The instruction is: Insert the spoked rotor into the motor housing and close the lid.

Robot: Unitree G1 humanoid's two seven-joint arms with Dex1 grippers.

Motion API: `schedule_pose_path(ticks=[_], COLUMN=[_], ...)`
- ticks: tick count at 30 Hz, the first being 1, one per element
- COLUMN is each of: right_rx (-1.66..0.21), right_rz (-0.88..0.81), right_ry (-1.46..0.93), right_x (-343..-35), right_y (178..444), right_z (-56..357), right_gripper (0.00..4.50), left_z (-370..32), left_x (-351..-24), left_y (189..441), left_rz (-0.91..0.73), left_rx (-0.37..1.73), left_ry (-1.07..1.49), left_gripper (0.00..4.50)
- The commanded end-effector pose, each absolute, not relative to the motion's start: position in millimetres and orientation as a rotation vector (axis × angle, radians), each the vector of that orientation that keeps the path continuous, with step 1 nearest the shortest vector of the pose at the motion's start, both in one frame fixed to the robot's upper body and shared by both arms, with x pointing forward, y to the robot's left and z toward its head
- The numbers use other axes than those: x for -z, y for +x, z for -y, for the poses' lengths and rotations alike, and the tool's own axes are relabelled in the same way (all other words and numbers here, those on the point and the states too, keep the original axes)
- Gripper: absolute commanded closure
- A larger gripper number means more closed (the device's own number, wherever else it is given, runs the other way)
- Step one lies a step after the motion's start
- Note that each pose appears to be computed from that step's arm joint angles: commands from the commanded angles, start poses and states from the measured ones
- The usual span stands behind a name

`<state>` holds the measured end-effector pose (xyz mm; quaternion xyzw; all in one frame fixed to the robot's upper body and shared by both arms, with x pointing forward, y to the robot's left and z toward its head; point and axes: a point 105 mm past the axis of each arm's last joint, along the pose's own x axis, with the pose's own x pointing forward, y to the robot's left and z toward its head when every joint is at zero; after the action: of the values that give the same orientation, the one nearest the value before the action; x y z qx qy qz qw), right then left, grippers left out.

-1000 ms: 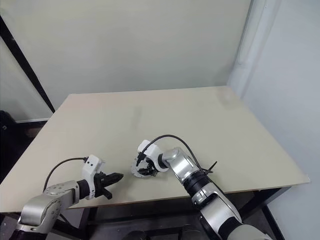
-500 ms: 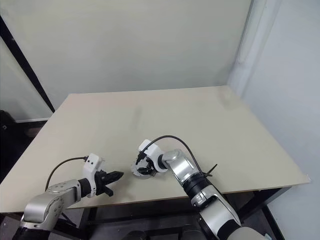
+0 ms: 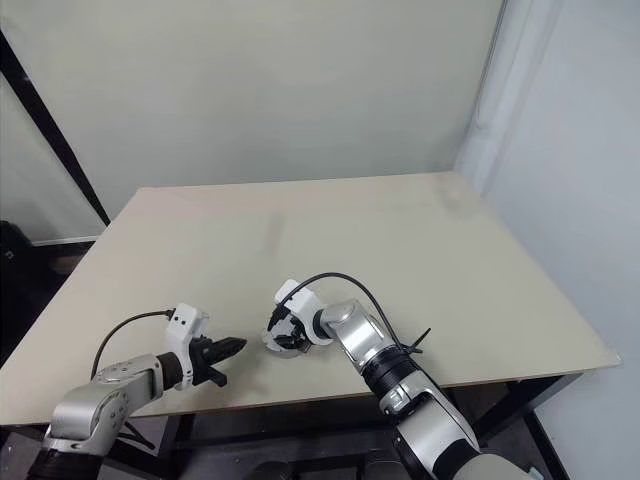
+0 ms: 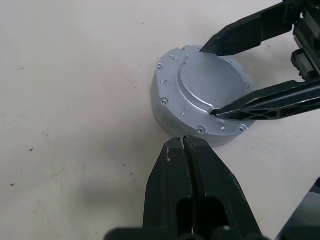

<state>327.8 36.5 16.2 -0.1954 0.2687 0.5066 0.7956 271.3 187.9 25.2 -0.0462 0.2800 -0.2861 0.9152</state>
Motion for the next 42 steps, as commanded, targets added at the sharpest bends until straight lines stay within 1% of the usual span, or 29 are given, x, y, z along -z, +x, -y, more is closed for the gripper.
schedule_pose_path(ticks=[1, 5, 9, 15, 26, 28, 30, 37, 39, 42], right_rx=[-1.04, -1.043, -1.044, -1.044, -1.06, -1.076, -1.096, -1.078, -1.047, -0.952], right_rz=[-0.671, -0.679, -0.681, -0.686, -0.682, -0.666, -0.656, -0.566, -0.543, -0.517], right_ry=[-0.484, -0.488, -0.489, -0.49, -0.488, -0.485, -0.467, -0.368, -0.308, -0.176], right_x=[4, 6, 6, 6, 5, 2, -2, -30, -41, -56], right_y=[327, 325, 324, 323, 321, 321, 320, 328, 333, 347], right_z=[-18, -15, -14, -13, -15, -16, -18, -23, -21, -9], right_gripper=[1.24, 1.24, 1.24, 1.24, 1.24, 0.51, 0.06, 0.01, 0.01, 0.01], left_z=[-182, -171, -162, -162, -149, -147, -147, -146, -145, -144], left_x=[-36, -32, -24, -5, -2, -2, -2, 2, 2, 2], left_y=[285, 294, 298, 296, 301, 301, 301, 300, 299, 299], left_rz=[-0.51, -0.499, -0.515, -0.589, -0.579, -0.578, -0.579, -0.591, -0.594, -0.596], left_rx=[0.602, 0.62, 0.644, 0.657, 0.699, 0.703, 0.704, 0.71, 0.714, 0.719], left_ry=[-0.057, -0.049, -0.044, 0.012, 0.023, 0.022, 0.022, 0.031, 0.033, 0.036], left_gripper=[4.5, 4.5, 4.5, 4.5, 4.5, 4.5, 4.5, 4.5, 4.5, 4.5])
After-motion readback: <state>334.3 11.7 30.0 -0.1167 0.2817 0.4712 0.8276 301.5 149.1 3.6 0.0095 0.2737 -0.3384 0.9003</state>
